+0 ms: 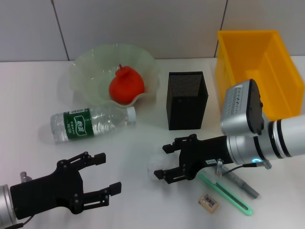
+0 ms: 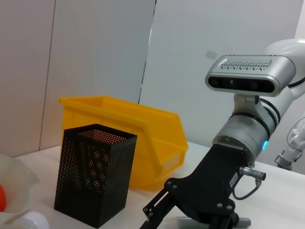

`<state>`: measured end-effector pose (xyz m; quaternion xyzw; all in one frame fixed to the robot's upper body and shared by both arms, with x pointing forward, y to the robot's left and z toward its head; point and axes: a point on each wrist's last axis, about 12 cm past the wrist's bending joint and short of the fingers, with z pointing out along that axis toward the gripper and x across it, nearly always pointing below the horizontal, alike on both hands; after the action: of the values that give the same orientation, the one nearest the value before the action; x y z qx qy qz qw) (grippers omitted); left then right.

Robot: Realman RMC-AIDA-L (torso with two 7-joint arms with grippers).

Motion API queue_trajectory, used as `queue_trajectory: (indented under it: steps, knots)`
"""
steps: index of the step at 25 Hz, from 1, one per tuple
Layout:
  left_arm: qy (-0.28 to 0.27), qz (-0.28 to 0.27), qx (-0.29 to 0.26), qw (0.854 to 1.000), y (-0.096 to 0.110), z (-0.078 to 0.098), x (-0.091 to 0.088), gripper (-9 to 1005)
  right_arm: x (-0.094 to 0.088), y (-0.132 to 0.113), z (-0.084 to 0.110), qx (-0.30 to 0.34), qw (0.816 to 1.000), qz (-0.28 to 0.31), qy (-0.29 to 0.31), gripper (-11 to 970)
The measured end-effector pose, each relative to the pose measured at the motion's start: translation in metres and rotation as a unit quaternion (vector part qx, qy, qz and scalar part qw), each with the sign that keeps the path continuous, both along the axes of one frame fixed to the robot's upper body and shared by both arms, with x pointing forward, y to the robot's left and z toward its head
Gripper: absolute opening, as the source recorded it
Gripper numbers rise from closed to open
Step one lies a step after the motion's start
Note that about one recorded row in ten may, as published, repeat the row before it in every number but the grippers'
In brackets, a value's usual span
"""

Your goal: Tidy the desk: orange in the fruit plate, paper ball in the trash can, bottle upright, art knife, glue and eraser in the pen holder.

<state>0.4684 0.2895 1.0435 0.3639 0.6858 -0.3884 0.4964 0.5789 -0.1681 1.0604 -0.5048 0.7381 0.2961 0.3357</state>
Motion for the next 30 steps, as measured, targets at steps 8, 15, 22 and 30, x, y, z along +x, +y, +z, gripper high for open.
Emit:
queue_trajectory:
  steps: [8, 15, 22, 30]
  knots:
    - [-0.008, 0.0, 0.002, 1.0, -0.003, -0.001, 0.0, 857, -0.001, 0.0, -0.001, -0.001, 1.0, 0.0, -0.001, 779]
    - [-0.009, 0.0, 0.003, 1.0, -0.002, -0.001, 0.0, 856, -0.001, 0.0, 0.002, 0.005, 1.0, 0.001, -0.011, 768]
    - [-0.01, 0.002, 0.002, 1.0, -0.002, -0.001, 0.0, 856, -0.012, -0.018, 0.02, 0.036, 0.999, -0.007, -0.021, 515]
    - [-0.002, 0.011, -0.006, 1.0, -0.002, -0.003, -0.001, 856, -0.043, -0.069, 0.04, 0.059, 0.996, -0.057, -0.017, 516]
